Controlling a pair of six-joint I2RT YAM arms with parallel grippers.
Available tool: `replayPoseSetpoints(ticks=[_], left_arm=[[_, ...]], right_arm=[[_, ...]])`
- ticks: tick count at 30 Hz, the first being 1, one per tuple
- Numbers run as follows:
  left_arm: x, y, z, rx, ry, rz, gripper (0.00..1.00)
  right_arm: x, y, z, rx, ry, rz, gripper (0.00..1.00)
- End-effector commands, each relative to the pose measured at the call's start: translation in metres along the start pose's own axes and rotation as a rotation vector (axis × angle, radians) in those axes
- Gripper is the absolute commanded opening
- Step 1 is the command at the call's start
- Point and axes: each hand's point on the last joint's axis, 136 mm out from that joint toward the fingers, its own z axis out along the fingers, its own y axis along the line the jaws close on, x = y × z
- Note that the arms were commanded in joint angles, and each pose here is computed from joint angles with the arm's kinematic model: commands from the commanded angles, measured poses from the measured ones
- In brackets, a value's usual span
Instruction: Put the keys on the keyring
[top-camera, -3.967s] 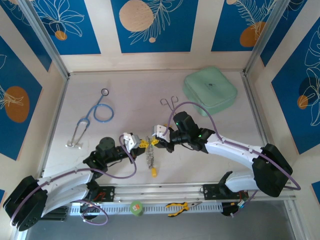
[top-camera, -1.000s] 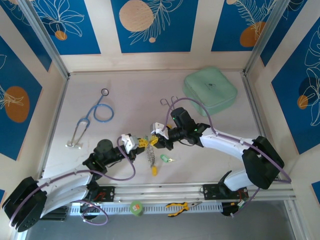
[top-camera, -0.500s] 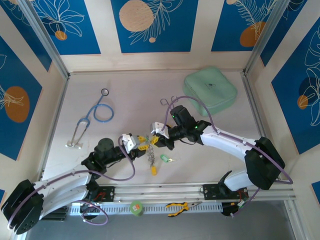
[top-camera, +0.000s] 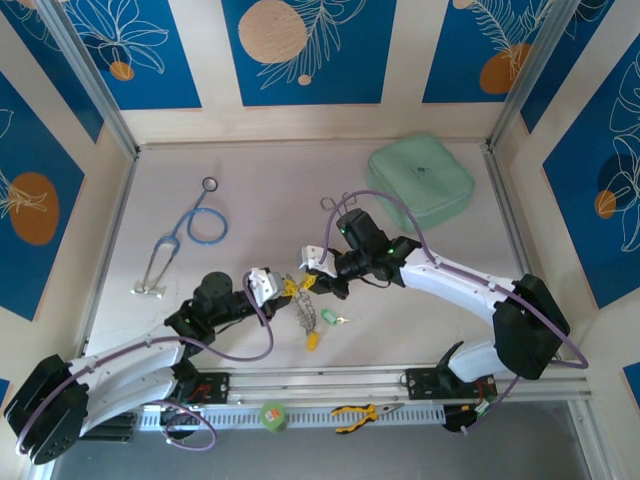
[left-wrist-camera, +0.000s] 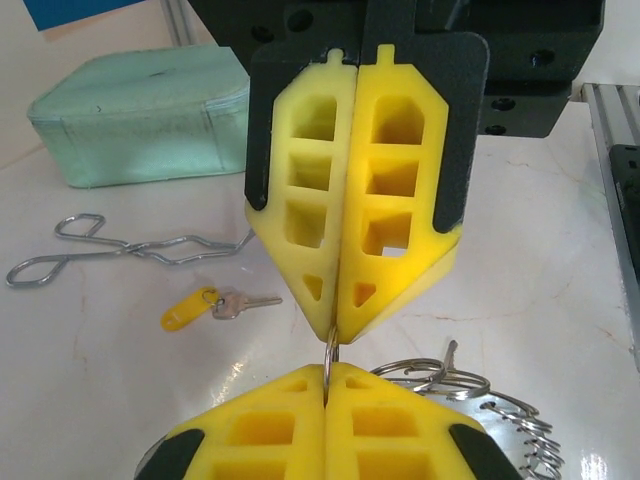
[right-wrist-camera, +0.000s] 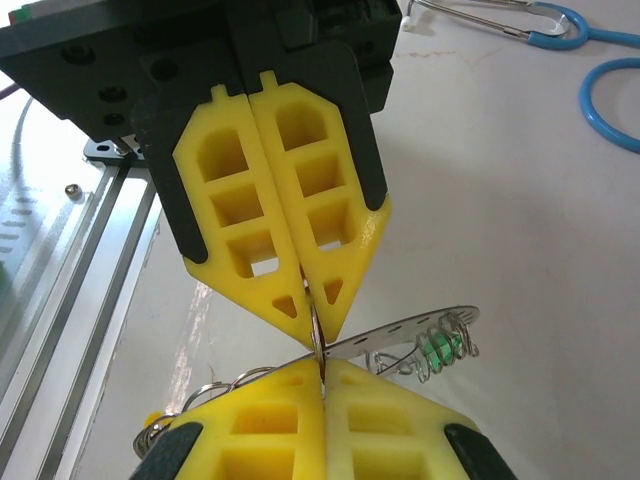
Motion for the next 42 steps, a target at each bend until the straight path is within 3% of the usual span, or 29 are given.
replayPoseSetpoints(ticks=[1, 3, 4, 9, 14, 16, 19, 22, 32, 39, 42], left_arm=[[-0.017, 0.005, -0.001, -0.029, -0.038, 0.05, 0.0], [-0.018, 0.007, -0.003, -0.044, -0.04, 0.069, 0.0], [-0.018, 0.008, -0.004, -0.049, -0.036, 0.082, 0.0], [-0.016, 0.012, -0.005, -0.071, -0.012, 0.114, 0.0], [-0.015, 0.015, -0.002, -0.083, 0.007, 0.098, 0.0], [-0.015, 0.019, -0.002, -0.098, 0.018, 0.082, 0.0], [-0.016, 0.023, -0.002, -0.123, 0.019, 0.061, 0.0], [-0.016, 0.025, -0.002, -0.131, 0.037, 0.048, 0.0], [-0.013, 0.028, -0.004, -0.148, 0.075, 0.041, 0.0], [-0.009, 0.03, -0.006, -0.167, 0.092, 0.034, 0.0], [-0.007, 0.03, -0.004, -0.167, 0.101, 0.028, 0.0]], right_arm=[[-0.01, -0.002, -0.005, 0.023, -0.023, -0.009, 0.05], [-0.004, -0.01, -0.013, 0.082, -0.014, 0.025, 0.27], [-0.001, -0.012, -0.018, 0.113, -0.012, 0.042, 0.32], [0.027, -0.036, -0.036, 0.345, 0.059, 0.243, 0.36], [0.077, -0.072, -0.065, 0.687, 0.229, 0.803, 0.32], [0.099, -0.07, -0.073, 0.746, 0.355, 0.988, 0.31], [0.128, -0.06, -0.069, 0.748, 0.513, 1.131, 0.31], [0.146, -0.052, -0.061, 0.731, 0.588, 1.212, 0.35], [0.149, -0.078, -0.026, 0.711, 0.551, 1.347, 0.41], [0.14, -0.017, -0.014, 0.549, 0.622, 1.35, 0.38], [0.138, 0.004, -0.024, 0.549, 0.642, 1.429, 0.38]])
